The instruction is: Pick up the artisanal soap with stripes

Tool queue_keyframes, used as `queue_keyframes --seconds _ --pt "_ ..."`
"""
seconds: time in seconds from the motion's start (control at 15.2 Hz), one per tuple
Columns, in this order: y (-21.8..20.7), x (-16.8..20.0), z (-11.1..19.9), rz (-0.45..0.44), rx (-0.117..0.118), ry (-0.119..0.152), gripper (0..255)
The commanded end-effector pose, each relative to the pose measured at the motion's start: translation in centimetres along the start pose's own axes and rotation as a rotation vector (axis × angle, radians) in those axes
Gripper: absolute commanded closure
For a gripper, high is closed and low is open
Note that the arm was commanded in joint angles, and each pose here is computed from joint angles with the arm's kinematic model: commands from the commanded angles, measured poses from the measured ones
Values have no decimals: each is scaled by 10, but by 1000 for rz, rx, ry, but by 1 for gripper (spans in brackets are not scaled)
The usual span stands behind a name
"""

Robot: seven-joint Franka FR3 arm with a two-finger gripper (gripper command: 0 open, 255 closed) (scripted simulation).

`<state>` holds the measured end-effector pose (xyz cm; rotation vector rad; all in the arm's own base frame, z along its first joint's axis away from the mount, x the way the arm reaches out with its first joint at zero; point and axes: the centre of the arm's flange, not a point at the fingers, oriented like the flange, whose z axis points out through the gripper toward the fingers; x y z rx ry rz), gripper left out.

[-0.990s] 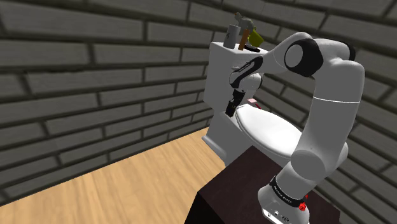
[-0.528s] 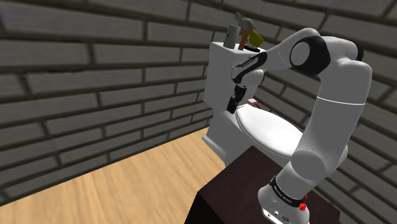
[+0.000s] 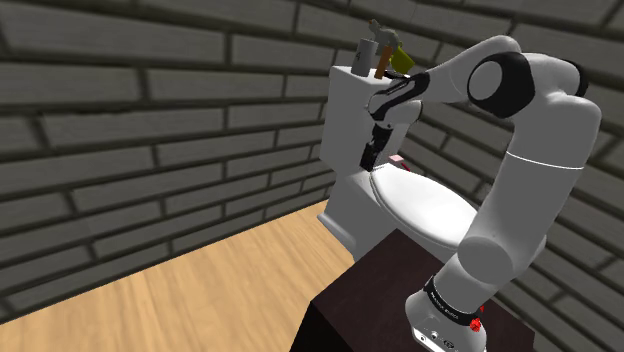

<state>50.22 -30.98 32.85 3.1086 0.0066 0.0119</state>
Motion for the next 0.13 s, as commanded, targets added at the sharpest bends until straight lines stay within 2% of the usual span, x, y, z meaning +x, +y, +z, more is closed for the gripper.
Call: queue_keyframes --seconds 0.0,0.07 --pt "0 0 -7 0 0 0 255" --pt "0 0 -7 0 0 0 255"
